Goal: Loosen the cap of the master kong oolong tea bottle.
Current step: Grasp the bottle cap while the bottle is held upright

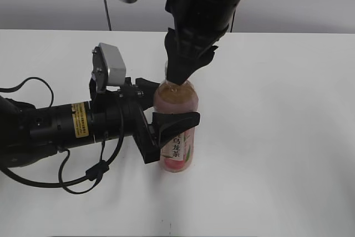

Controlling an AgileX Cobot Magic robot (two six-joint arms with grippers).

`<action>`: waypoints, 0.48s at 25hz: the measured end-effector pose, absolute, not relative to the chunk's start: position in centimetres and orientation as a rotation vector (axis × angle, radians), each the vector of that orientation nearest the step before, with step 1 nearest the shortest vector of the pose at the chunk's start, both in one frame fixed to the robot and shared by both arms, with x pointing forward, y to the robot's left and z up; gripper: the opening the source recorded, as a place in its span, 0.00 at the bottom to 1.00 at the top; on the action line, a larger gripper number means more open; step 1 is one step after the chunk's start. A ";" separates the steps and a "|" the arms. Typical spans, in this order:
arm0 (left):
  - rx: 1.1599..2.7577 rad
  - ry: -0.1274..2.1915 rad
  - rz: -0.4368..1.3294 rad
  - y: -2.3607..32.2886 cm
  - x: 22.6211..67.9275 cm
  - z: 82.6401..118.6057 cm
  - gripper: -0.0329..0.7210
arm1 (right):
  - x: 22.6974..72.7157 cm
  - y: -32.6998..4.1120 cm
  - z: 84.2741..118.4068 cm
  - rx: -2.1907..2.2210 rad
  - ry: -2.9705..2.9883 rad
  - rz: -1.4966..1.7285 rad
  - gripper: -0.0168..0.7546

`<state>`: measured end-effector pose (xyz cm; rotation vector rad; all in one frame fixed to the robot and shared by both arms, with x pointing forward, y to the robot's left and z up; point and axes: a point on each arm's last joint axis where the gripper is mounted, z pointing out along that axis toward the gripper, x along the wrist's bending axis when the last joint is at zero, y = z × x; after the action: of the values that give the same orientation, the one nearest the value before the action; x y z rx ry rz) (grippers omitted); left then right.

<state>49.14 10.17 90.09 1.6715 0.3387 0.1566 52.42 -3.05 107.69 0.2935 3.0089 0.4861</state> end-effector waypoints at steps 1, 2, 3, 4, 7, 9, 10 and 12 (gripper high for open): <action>1.671 0.338 0.157 10.2 49.1 90.1 0.65 | 52.4 -3.1 107.7 0.205 3.007 0.482 0.39; 1.671 0.336 0.157 10.2 49.1 90.1 0.65 | 52.4 -3.1 107.7 0.117 3.003 0.475 0.39; 1.672 0.335 0.157 10.2 49.1 90.1 0.65 | 52.4 -3.1 107.7 0.025 2.995 0.470 0.39; 1.672 0.334 0.158 10.2 49.1 90.1 0.65 | 52.4 -3.1 107.7 -0.061 2.987 0.462 0.39; 1.673 0.328 0.157 10.1 49.1 90.1 0.65 | 52.4 -3.1 107.7 -0.392 2.931 0.435 0.39; 1.673 0.325 0.158 10.1 49.1 90.1 0.65 | 52.4 -3.1 107.8 -0.612 2.872 0.414 0.39; 1.674 0.323 0.158 10.1 49.1 90.1 0.65 | 52.4 -3.1 107.8 -0.711 2.841 0.404 0.39; 1.674 0.322 0.159 10.1 49.1 90.1 0.65 | 52.4 -3.1 107.8 -0.884 2.774 0.385 0.39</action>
<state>49.07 10.14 90.10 1.6739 0.3225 0.1588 52.44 -3.06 107.77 -0.8843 2.7739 0.3846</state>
